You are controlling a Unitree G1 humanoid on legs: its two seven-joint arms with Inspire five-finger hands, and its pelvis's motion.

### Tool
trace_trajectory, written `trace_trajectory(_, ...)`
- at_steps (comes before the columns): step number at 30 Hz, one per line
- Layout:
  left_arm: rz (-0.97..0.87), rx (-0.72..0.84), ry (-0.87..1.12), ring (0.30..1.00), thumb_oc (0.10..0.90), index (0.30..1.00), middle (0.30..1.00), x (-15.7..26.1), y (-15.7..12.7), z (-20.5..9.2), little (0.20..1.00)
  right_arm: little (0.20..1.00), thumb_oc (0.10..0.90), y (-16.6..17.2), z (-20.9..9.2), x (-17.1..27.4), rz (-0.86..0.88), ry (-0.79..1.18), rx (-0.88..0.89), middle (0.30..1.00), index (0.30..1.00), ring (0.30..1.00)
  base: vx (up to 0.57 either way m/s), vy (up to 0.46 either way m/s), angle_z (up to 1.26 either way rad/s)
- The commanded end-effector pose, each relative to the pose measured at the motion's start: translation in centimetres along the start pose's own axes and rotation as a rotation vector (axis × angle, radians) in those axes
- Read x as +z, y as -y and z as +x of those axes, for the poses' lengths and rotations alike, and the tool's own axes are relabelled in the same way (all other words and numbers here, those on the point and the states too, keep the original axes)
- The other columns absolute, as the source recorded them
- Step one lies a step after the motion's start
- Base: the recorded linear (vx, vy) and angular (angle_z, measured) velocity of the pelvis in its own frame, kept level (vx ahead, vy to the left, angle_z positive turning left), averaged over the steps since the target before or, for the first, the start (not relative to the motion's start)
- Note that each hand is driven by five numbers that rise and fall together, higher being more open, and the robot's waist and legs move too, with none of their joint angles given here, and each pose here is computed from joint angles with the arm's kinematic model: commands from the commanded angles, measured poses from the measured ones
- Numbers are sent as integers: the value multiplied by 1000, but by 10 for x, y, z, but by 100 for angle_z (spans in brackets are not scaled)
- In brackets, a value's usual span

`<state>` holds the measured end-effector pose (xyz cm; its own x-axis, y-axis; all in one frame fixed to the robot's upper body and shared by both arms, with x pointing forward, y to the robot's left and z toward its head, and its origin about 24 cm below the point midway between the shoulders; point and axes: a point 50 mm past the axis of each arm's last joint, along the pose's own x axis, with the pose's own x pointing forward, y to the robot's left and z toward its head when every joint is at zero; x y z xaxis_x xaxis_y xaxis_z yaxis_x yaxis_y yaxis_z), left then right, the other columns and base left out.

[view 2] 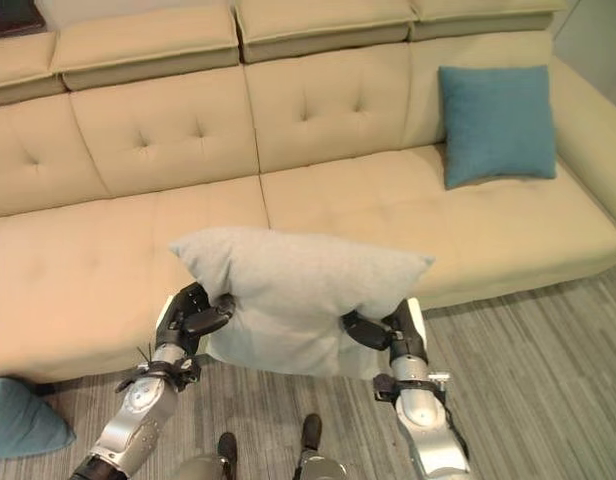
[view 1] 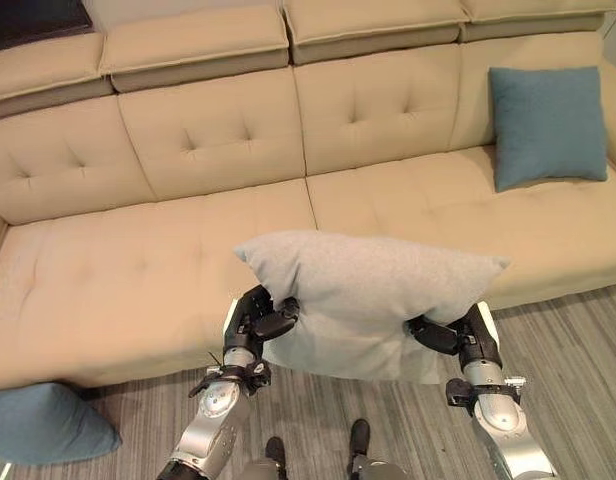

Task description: Pick up all the scattered cushions and arrange them neatly on the sofa.

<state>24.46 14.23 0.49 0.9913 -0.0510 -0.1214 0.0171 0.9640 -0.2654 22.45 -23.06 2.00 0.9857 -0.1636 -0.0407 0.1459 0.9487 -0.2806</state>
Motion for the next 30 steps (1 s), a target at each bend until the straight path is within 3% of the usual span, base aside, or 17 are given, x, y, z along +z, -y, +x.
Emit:
trace_trajectory(1,-35,-298,288,300,400,300,300,57,54,12,300,300,400,-15,10,73,87,387,68,300,300,300,219,-16,19)
trace_trajectory(19,19,-249,304,300,400,300,300,62,36,7,300,300,400,-44,13,76,129,381,163,300,300,300,220,92,-20)
trace_trajectory(30,11,-241,294,300,400,300,300,58,31,7,300,300,400,-43,16,76,108,380,171,300,300,300,233,-88,18)
